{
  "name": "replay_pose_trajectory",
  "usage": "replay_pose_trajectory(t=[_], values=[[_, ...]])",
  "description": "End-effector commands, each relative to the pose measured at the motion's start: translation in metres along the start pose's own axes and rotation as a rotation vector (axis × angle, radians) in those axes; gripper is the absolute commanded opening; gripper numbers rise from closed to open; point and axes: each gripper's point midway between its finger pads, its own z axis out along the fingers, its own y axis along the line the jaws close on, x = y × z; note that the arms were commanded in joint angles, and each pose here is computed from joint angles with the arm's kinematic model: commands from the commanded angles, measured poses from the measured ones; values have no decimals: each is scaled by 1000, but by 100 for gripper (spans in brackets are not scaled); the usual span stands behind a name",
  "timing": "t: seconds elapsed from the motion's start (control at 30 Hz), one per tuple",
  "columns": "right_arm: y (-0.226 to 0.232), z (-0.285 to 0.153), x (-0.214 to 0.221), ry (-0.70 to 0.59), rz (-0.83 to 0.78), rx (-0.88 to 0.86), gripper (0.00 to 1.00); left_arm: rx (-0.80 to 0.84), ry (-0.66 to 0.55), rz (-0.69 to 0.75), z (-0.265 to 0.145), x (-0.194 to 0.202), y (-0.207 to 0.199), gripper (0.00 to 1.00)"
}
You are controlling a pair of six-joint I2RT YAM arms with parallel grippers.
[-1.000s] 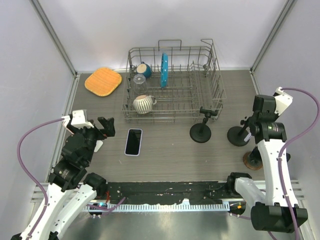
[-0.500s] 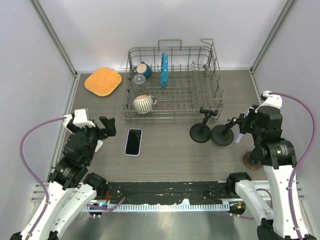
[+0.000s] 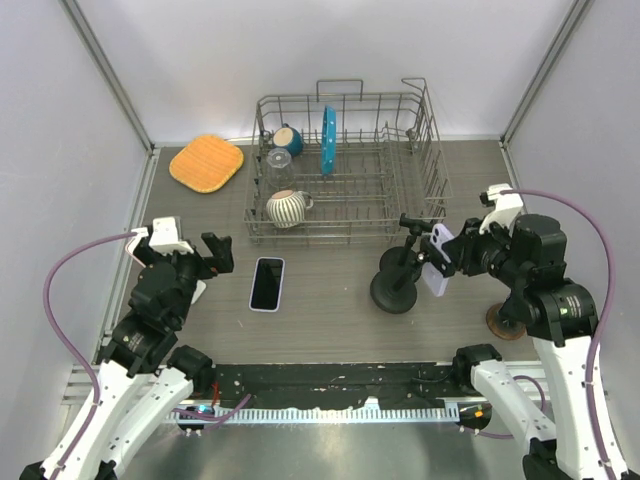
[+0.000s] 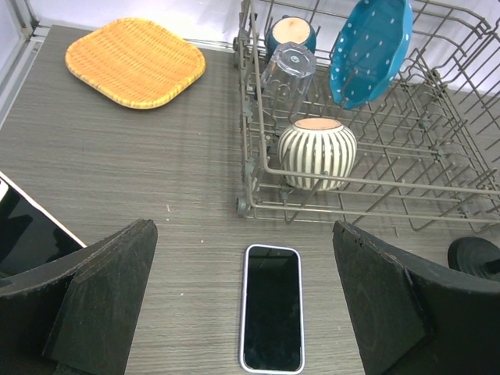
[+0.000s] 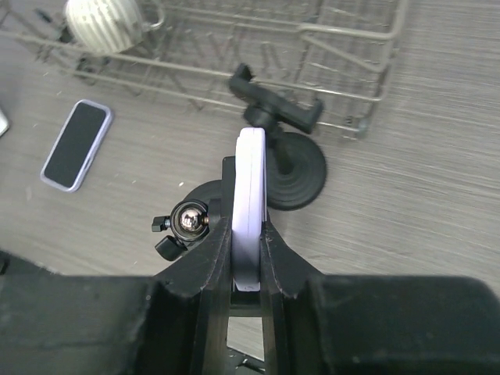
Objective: Remove the phone from the phone stand
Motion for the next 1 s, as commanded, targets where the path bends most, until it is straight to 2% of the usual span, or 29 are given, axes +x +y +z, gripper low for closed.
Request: replay_pose_trajectory(t=[0.0, 0.27, 0.4, 0.53, 0.97], values=[[48, -8, -58, -193, -63, -254, 1, 44, -29, 6, 4, -8, -10, 100], [62, 14, -59, -224, -11, -342, 1, 106, 1, 25, 7, -2, -22, 100], [74, 29, -60, -234, -1, -380, 1, 201, 27, 51, 8, 5, -38, 100], [112, 43, -54, -225, -41, -449, 1, 313, 48, 81, 6, 13, -57, 100], [187, 101, -23, -275, -187, -374, 1, 606, 129, 113, -5, 33, -105, 100]])
